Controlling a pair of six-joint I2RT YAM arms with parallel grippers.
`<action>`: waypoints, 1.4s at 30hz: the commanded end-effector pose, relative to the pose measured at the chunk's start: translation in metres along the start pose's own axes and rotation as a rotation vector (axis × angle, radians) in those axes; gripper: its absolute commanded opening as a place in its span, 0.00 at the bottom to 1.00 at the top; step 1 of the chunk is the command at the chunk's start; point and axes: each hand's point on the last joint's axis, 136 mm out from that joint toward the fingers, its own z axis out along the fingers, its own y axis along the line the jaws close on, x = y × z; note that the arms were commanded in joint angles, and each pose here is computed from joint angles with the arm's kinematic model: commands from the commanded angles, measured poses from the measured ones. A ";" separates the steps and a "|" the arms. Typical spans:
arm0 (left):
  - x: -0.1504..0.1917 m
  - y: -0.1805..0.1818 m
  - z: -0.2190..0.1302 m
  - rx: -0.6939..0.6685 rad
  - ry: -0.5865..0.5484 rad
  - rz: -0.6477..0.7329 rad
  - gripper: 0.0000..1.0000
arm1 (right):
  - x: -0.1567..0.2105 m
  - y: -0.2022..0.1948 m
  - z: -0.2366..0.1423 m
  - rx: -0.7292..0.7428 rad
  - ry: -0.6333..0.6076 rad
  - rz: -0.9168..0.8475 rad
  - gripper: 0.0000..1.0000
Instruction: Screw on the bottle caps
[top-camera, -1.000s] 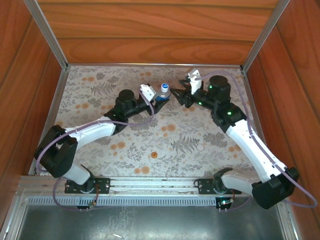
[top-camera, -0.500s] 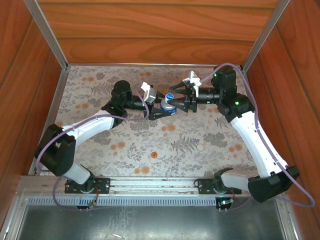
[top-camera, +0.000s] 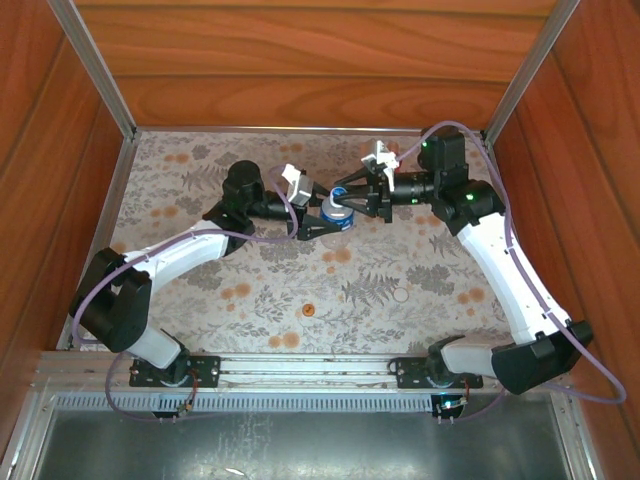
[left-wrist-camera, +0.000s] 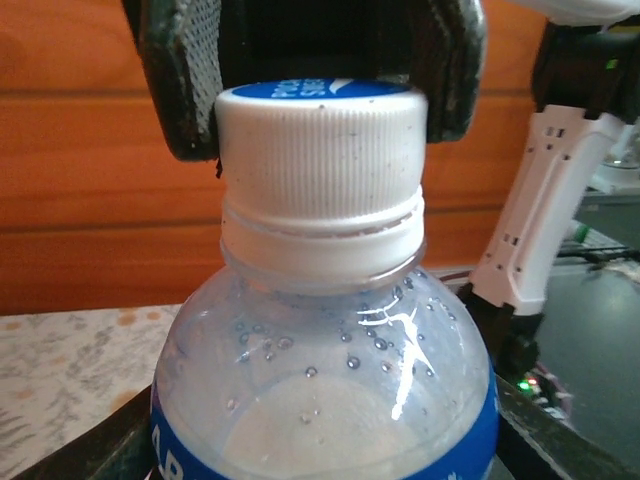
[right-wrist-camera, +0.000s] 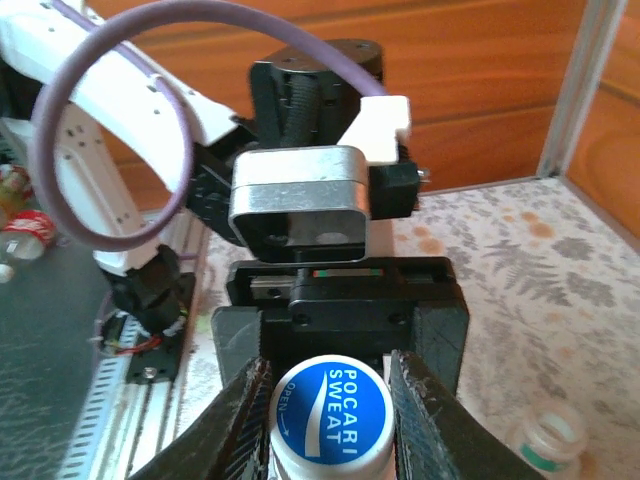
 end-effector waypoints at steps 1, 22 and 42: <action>-0.020 0.041 0.000 -0.231 -0.039 0.092 0.52 | 0.008 -0.030 -0.002 0.164 0.029 0.046 0.20; -0.027 0.118 0.008 -0.658 -0.037 0.147 0.50 | 0.026 -0.117 -0.040 0.874 0.036 0.059 0.32; -0.013 -0.005 0.003 0.141 -0.015 0.083 0.51 | 0.002 0.003 -0.020 0.112 -0.066 -0.045 0.57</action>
